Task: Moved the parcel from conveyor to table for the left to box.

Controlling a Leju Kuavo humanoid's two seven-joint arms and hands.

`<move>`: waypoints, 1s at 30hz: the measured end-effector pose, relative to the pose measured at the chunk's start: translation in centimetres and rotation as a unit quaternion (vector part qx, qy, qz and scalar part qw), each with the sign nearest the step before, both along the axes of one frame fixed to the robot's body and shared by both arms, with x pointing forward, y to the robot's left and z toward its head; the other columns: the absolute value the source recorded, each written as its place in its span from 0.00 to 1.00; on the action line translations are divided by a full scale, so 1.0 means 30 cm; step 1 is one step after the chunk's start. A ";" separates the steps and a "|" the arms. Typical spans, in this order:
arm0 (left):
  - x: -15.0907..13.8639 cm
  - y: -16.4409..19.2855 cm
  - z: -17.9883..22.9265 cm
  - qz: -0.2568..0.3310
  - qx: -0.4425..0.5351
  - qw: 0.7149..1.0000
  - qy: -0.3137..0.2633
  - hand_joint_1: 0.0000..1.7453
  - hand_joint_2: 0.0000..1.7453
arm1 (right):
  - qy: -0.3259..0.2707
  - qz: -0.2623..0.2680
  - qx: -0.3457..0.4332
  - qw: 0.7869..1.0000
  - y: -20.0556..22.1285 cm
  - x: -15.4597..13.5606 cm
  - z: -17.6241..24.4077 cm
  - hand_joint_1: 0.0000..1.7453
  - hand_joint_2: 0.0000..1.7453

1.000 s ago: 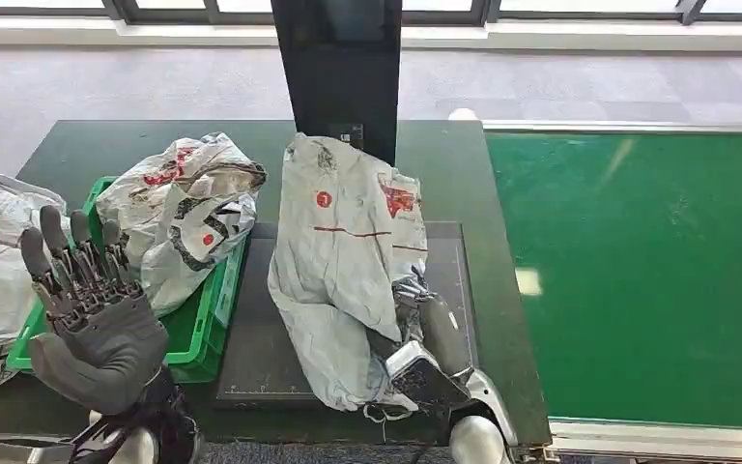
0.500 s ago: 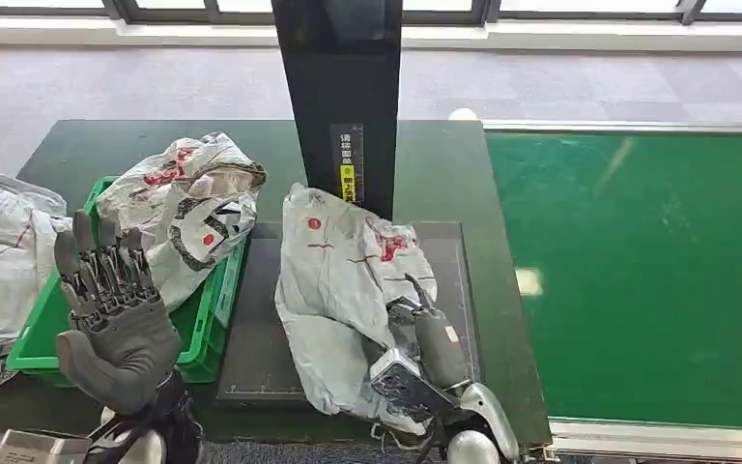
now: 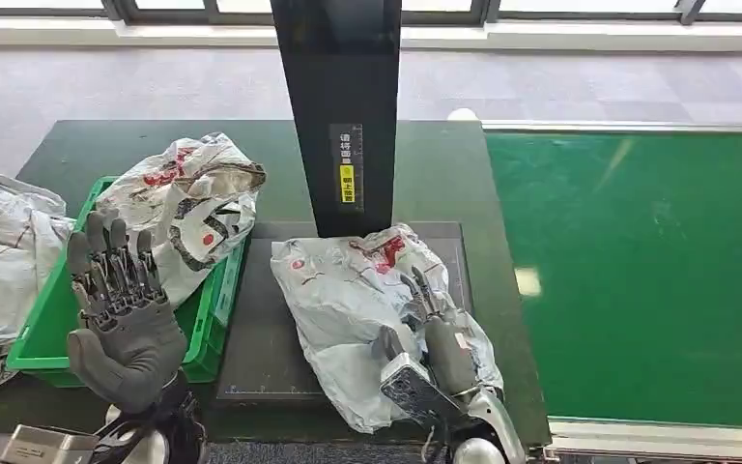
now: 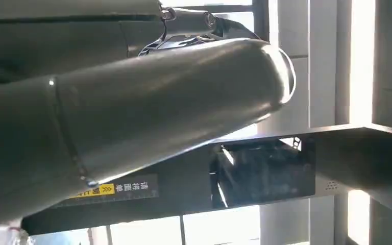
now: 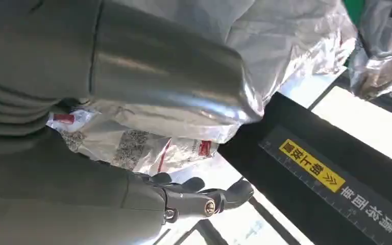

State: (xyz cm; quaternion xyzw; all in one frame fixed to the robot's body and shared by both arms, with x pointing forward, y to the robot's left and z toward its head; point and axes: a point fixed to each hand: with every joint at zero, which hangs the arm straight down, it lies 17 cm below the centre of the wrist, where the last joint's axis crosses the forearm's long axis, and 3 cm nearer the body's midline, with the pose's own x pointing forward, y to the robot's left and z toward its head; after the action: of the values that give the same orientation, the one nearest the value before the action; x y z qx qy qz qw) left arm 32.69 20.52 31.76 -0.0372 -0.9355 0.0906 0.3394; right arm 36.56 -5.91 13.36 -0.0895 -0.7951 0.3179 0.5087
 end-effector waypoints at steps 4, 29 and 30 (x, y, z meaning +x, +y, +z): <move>0.007 -0.015 -0.016 0.001 0.015 1.000 0.006 0.00 0.00 | -0.029 -0.032 0.037 0.998 -0.074 0.010 0.062 0.00 0.00; 0.103 -0.193 -0.268 -0.006 0.164 0.982 0.090 0.00 0.00 | -0.124 -0.133 0.083 0.980 -0.329 -0.023 0.239 0.00 1.00; 0.105 -0.199 -0.280 -0.005 0.170 0.981 0.094 0.00 1.00 | -0.127 -0.136 0.091 0.978 -0.335 -0.025 0.244 0.00 1.00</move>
State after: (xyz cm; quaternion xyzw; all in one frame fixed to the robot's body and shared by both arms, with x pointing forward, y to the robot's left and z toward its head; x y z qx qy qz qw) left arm 35.85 14.54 23.35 0.0249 -0.9010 -0.0680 0.4277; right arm 35.80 -15.96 20.67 -0.1899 -0.8591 0.1584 0.4480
